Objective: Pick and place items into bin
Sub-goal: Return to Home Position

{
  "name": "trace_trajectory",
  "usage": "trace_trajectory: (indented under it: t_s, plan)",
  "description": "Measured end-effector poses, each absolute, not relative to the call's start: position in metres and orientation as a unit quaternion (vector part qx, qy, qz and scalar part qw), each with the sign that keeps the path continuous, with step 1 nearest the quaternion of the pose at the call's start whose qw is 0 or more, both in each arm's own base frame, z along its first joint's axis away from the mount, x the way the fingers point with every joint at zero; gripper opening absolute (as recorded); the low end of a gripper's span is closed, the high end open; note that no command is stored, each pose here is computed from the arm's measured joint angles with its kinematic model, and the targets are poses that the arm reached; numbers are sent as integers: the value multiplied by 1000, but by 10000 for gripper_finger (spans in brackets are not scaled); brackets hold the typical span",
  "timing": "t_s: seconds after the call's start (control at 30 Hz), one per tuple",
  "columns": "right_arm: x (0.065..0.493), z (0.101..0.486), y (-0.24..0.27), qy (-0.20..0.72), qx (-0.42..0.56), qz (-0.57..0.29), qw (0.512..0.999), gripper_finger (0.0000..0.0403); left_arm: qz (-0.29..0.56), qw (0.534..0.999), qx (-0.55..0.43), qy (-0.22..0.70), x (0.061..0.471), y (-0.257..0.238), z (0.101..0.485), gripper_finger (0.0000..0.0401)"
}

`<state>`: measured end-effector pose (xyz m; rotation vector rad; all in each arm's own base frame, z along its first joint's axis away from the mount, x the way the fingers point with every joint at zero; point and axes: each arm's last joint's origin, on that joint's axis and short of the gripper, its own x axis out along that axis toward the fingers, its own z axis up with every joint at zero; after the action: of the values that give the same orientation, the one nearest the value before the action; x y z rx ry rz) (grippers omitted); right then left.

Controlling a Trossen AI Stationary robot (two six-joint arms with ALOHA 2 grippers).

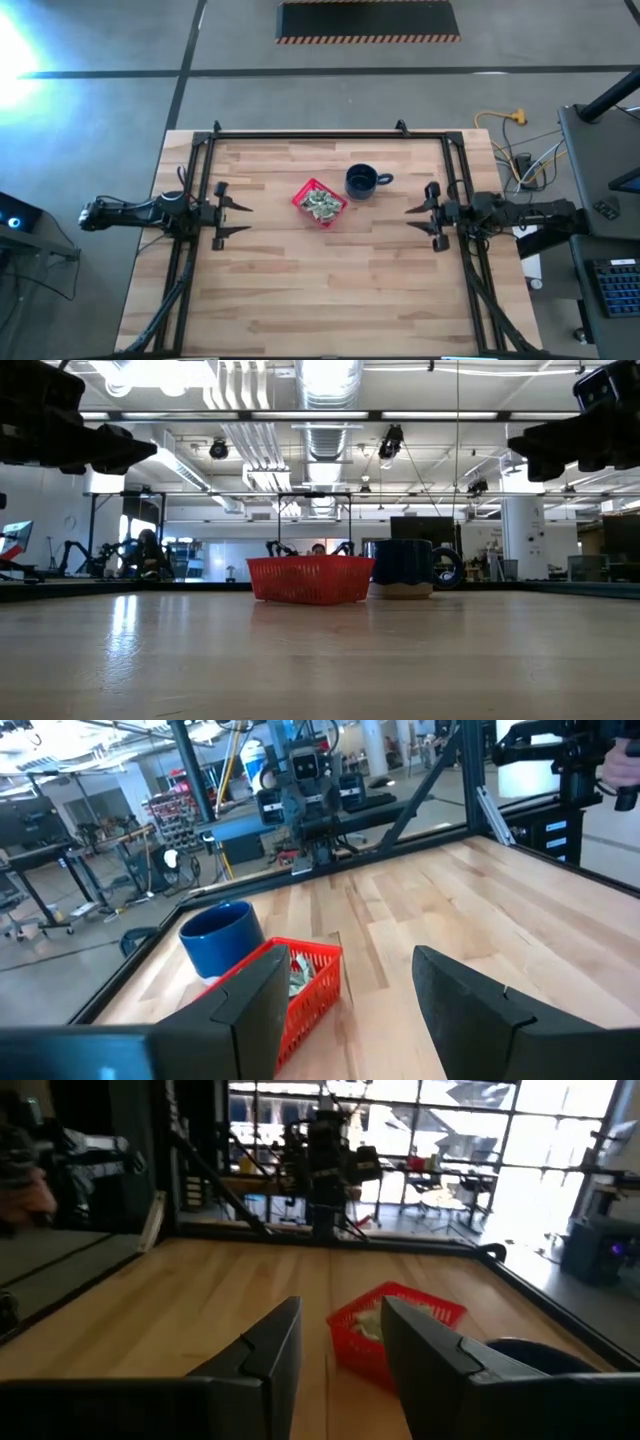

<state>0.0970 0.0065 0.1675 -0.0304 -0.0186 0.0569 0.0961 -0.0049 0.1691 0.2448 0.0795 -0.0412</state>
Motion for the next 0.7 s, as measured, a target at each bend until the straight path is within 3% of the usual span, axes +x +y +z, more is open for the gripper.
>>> trace_trajectory:
  t_s: [0.7]
  plan:
    - [102, 161, 6, 29, -29, 14, 999, 130, -19, 992, 110, 51, 102, -5, 166, 196]
